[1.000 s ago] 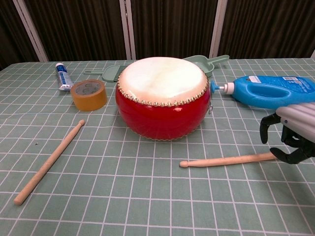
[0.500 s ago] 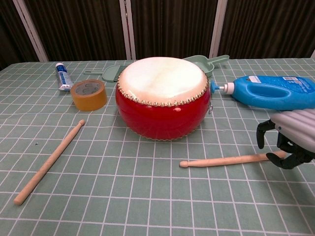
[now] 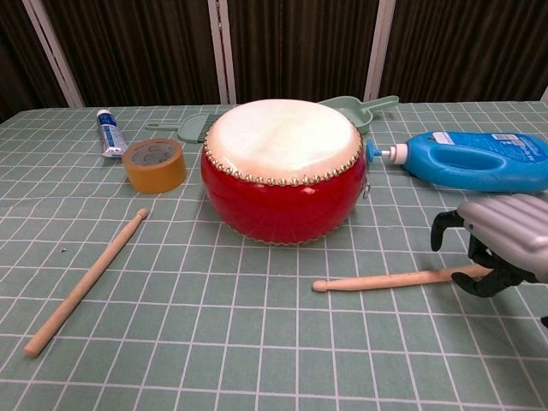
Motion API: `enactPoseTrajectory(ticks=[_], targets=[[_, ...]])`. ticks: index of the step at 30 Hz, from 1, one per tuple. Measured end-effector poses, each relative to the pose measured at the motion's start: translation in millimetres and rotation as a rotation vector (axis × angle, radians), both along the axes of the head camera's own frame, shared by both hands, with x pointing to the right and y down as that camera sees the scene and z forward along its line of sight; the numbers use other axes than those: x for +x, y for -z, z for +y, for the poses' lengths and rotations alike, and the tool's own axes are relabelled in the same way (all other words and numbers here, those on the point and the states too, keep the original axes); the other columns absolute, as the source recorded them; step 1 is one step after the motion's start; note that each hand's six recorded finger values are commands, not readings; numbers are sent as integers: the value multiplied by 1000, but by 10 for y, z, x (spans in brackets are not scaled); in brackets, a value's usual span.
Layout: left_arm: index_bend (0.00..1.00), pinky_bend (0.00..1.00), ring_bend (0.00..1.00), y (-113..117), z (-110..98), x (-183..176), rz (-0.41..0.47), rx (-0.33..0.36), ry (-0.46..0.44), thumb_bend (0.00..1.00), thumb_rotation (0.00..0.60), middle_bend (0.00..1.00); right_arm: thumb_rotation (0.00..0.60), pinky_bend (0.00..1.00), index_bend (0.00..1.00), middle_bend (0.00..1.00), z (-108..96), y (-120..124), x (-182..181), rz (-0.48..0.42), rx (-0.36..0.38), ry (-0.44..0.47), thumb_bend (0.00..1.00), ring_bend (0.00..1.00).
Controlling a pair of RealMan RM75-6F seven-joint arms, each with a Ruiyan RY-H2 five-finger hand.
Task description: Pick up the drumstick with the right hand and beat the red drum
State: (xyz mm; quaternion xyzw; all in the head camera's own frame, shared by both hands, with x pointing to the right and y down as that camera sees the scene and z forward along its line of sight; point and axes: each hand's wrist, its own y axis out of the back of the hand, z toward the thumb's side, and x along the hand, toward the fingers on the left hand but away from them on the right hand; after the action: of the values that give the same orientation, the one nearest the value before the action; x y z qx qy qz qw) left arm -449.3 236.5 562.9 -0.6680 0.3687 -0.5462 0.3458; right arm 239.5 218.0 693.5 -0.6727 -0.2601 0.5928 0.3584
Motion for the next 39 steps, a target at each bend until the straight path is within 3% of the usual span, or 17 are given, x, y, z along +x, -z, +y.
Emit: enactPoseTrajectory(ticks=[27,30,35,39], targets=[[0,3,0,-6,-9,2,0,-4,3,0,600,0,600,957,486,1000,66,-237,61,26,-37,-53,408,1000],[0,3,0,-5,-10,1,1,-4,4,0,600,0,600,957,590,1000,76,-249,65,30,-42,-56,407,1000],[0,3,0,-6,-12,0,1,-5,5,0,600,0,600,957,855,1000,70,-225,62,27,-37,-59,443,1000],[0,3,0,-7,-13,3,1,-5,5,0,600,0,600,957,929,1000,45,-168,75,14,-31,-67,495,1000]])
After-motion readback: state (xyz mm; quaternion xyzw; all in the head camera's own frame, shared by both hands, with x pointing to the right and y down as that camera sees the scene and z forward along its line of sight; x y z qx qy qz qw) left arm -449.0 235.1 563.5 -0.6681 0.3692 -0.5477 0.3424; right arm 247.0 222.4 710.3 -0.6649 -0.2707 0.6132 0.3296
